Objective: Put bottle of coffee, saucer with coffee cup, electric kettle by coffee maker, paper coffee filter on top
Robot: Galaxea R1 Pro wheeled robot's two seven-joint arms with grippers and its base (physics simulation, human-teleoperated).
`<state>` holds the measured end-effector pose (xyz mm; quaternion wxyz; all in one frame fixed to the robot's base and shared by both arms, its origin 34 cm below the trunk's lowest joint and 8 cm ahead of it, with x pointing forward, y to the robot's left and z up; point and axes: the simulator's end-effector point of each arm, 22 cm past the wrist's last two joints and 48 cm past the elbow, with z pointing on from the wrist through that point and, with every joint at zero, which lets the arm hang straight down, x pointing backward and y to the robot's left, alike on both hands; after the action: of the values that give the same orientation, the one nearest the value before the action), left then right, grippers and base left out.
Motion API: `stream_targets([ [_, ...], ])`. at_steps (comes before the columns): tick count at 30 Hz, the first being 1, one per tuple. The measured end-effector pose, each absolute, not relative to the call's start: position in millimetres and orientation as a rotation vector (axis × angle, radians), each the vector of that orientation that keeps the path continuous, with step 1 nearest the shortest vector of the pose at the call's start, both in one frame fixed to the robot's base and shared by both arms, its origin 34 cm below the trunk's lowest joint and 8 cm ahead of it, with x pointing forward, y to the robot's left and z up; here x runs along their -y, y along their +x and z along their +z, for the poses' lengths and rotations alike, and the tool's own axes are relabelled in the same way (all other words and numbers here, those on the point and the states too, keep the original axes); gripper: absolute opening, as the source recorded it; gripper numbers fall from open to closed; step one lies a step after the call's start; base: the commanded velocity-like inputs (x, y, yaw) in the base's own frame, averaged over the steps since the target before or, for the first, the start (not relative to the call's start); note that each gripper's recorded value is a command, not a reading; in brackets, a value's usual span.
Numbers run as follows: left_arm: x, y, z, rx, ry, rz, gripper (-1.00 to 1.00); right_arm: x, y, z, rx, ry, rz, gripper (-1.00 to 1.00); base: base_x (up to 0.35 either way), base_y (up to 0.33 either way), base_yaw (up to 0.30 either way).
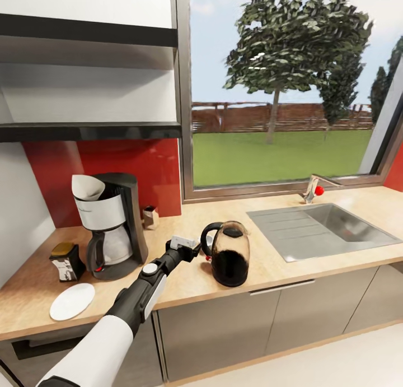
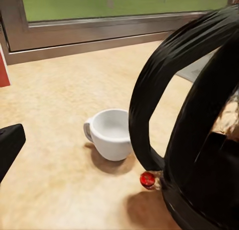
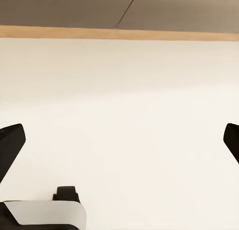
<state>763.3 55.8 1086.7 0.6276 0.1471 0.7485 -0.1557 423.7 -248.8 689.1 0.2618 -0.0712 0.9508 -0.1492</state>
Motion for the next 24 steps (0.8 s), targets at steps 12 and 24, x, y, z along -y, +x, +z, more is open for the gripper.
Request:
stream_targets([
  [12, -55.1, 762.8, 1086.2, -1.717, 0.334, -0.362, 1.00, 248.8, 423.6, 689.1, -2.573, -0.193, -0.404, 1.00, 0.045, -0.021, 0.000],
  [24, -55.3, 762.2, 1082.5, -1.725, 0.333, -0.363, 1.00, 248.8, 423.7, 689.0, -2.573, -0.193, -0.404, 1.00, 0.053, -0.037, 0.000],
])
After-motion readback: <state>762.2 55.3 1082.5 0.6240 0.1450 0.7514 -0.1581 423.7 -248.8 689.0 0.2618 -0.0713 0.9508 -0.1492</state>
